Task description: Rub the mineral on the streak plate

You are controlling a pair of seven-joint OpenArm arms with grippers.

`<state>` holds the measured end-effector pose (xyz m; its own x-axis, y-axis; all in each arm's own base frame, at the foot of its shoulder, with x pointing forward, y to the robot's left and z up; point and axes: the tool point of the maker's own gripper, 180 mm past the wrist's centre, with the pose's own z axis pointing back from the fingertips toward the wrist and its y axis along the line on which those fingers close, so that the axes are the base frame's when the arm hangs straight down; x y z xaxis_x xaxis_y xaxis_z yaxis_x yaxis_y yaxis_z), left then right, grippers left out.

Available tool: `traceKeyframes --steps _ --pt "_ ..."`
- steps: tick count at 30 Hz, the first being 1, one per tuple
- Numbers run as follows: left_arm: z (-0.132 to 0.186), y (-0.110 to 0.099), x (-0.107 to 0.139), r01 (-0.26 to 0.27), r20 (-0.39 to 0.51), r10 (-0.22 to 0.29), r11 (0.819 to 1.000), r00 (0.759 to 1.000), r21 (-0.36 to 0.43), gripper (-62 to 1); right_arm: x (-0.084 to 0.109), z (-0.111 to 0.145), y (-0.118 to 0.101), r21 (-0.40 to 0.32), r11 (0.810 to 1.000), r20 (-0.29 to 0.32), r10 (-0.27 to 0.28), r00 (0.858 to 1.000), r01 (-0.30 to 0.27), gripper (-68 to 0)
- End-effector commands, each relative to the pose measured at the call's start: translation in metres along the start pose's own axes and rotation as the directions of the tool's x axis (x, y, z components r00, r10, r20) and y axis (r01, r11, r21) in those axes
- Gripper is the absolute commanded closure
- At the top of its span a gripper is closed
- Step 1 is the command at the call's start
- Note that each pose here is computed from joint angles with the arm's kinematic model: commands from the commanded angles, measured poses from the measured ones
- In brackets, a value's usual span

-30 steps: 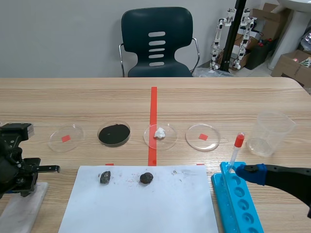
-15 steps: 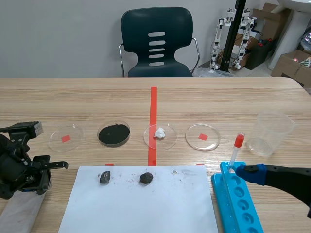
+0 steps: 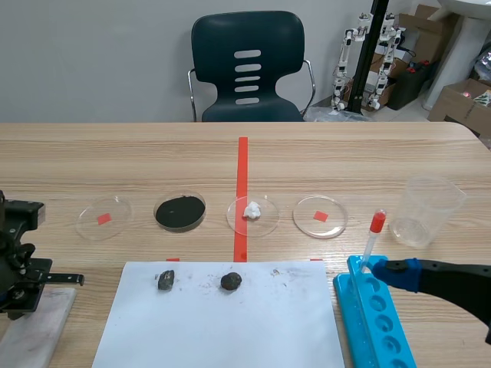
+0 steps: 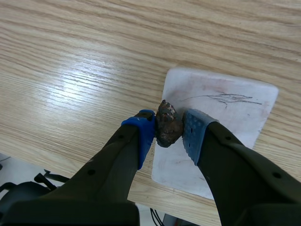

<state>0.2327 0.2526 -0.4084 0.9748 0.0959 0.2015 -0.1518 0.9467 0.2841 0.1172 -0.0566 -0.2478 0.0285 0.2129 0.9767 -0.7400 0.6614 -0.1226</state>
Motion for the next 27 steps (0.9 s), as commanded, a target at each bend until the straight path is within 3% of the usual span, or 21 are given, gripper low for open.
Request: traceKeyframes --steps 1,8,15,19,27 --pt "0.001 -0.002 0.0 -0.017 -0.003 0.017 0.999 1.0 -0.028 -11.3 0.011 -0.002 -0.005 -0.015 1.0 0.038 0.008 0.999 -0.007 -60.6" --pt "0.004 -0.032 -0.001 -0.026 -0.015 0.024 0.981 1.0 -0.193 -11.3 0.011 -0.002 -0.005 -0.015 1.0 0.038 0.008 0.999 -0.007 -60.6" --pt "0.012 -0.062 0.002 -0.036 -0.005 0.037 0.933 0.999 -0.359 -11.3 0.011 -0.002 -0.005 -0.015 1.0 0.038 0.008 0.999 -0.007 -60.6" --pt "0.012 -0.059 0.003 -0.031 -0.001 0.033 0.938 0.999 -0.346 -11.3 0.011 -0.002 -0.005 -0.015 1.0 0.038 0.008 0.999 -0.007 -60.6" --pt "0.003 -0.026 0.009 0.01 0.043 -0.003 0.986 0.999 -0.164 -11.3 0.011 -0.002 -0.005 -0.015 1.0 0.038 0.008 0.999 -0.007 -60.6"
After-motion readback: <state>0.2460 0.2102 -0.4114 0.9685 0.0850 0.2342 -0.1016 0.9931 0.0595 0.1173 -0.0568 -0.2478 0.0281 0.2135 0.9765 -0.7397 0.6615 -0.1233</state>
